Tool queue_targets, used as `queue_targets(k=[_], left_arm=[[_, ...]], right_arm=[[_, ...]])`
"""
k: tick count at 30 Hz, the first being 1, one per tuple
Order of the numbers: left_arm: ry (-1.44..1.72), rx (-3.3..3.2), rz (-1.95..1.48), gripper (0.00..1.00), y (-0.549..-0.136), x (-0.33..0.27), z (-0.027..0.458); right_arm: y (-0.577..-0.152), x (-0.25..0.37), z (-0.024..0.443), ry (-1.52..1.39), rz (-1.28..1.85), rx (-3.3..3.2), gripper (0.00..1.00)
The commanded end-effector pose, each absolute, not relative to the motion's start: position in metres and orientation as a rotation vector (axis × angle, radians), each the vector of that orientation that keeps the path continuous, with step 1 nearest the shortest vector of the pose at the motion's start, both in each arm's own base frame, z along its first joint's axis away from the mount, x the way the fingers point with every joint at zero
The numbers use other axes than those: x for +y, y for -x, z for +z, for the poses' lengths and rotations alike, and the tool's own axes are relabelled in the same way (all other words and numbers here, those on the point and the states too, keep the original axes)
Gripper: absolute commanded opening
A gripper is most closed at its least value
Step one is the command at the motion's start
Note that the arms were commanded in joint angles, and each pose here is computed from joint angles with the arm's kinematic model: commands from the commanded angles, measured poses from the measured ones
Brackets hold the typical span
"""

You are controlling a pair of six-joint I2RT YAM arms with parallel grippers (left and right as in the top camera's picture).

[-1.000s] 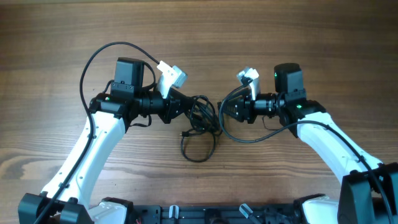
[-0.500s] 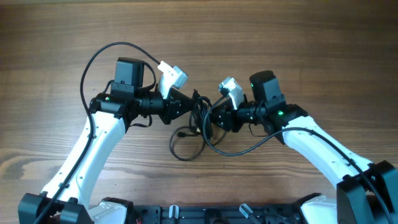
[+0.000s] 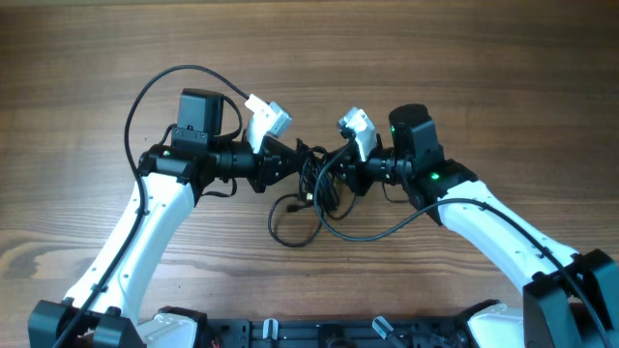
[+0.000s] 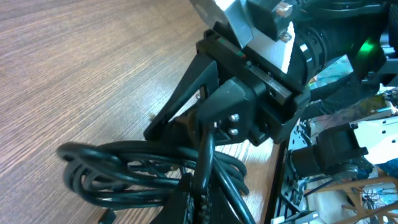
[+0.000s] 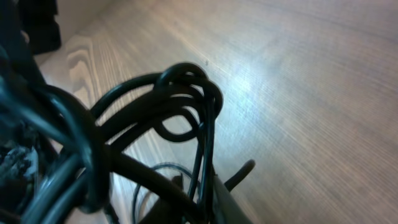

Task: Untangle cables

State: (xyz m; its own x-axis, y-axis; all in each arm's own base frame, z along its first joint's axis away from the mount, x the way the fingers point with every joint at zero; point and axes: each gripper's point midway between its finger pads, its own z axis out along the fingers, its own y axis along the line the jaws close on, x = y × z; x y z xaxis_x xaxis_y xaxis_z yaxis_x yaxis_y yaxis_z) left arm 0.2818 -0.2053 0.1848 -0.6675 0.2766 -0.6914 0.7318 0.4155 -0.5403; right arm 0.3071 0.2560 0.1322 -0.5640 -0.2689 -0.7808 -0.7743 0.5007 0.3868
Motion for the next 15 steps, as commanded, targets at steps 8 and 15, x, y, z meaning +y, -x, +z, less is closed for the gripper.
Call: queue_targets(k=[8,15], left_arm=[[-0.856,2.189,-1.178,0.04,-0.281,-0.203,0.18],[-0.834,2.238,-1.086,0.04,-0.288,-0.196,0.171]], right_arm=[[-0.341,0.207,0.276,0.687,0.53,1.721,0.04],[-0.278,0.225,0.293,0.797,0.841,1.716,0.04]])
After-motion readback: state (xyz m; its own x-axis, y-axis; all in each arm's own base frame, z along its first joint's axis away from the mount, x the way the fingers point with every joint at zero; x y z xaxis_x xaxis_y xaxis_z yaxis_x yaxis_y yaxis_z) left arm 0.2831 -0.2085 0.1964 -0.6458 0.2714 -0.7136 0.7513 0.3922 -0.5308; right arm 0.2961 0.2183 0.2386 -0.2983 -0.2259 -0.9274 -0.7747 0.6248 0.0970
